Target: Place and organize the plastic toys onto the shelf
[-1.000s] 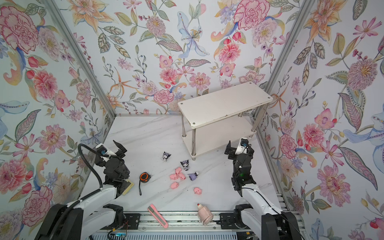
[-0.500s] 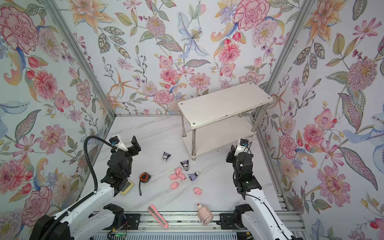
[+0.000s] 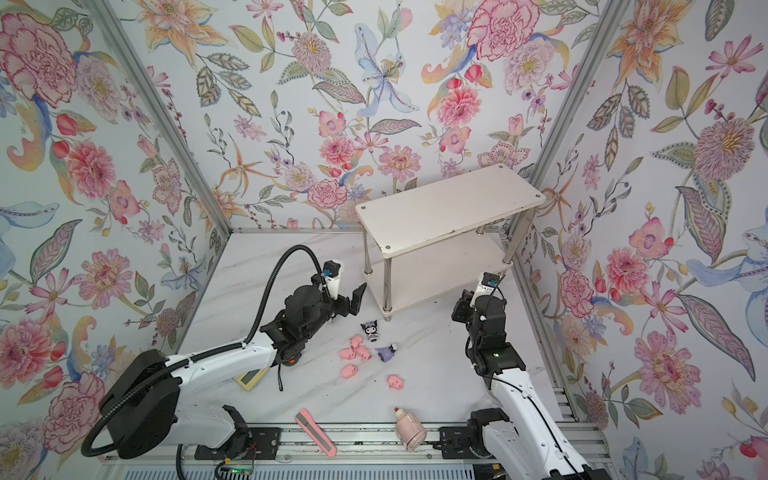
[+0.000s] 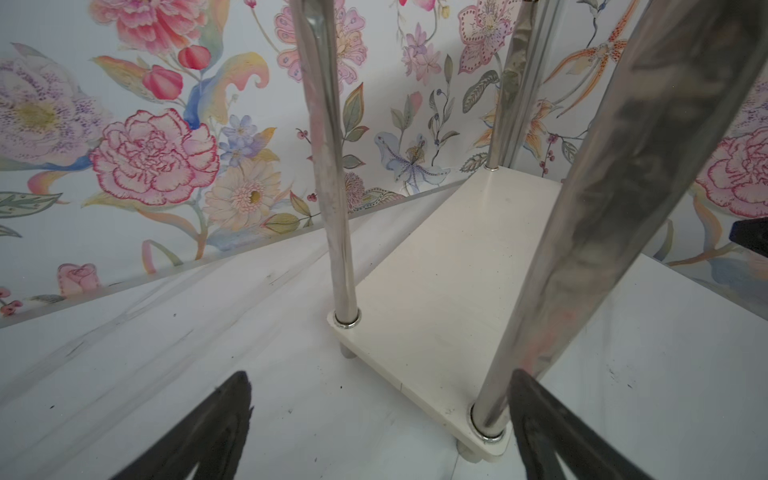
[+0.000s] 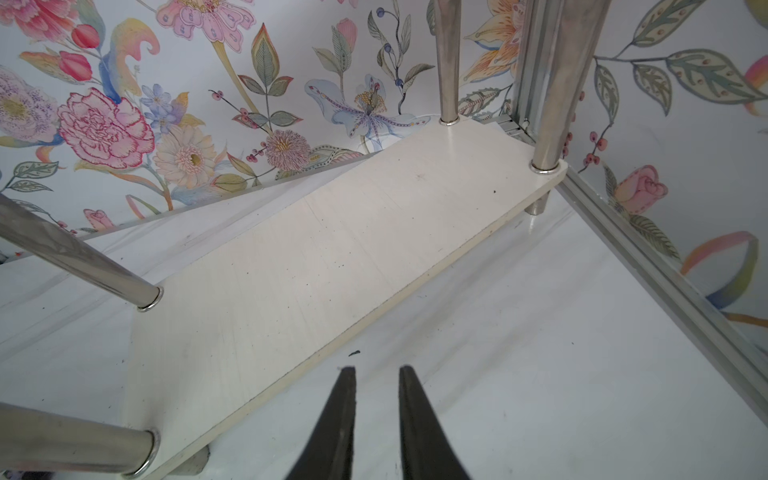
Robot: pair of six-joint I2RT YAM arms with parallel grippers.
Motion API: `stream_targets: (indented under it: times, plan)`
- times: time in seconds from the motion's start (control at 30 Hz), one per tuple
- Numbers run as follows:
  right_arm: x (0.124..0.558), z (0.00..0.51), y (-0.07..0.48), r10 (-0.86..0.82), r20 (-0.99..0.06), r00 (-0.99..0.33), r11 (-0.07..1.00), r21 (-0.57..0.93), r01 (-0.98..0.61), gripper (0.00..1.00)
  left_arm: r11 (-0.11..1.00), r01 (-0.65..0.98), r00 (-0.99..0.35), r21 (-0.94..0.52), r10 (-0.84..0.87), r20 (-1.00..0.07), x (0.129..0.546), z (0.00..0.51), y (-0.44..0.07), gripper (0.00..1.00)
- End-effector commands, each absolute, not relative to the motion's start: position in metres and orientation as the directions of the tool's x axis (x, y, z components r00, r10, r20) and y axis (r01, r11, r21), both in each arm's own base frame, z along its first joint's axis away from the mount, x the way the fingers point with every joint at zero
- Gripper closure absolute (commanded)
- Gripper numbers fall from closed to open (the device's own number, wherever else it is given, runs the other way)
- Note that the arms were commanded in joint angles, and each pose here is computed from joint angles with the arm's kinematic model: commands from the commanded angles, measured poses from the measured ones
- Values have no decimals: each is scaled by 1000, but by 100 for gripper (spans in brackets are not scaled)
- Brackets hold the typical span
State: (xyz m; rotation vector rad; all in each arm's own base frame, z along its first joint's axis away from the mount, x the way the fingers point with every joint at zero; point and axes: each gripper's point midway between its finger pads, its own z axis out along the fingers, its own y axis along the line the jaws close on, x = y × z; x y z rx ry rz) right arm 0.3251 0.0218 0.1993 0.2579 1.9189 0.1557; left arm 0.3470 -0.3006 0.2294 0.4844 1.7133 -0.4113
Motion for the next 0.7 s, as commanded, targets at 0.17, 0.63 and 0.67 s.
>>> stream_targets:
  times: [0.17, 0.63, 0.67]
  plan:
    - [323, 195, 17, 311, -874, -373, 951, 288, 116, 76, 750, 661, -95, 26, 118, -988, 348, 241, -382, 7]
    - [327, 187, 14, 295, -868, -400, 955, 271, 117, 70, 813, 575, -58, 94, 155, -986, 383, 249, -399, 80]
    - [327, 187, 13, 294, -868, -401, 956, 269, 118, 70, 826, 555, -56, 102, 159, -986, 388, 251, -396, 85]
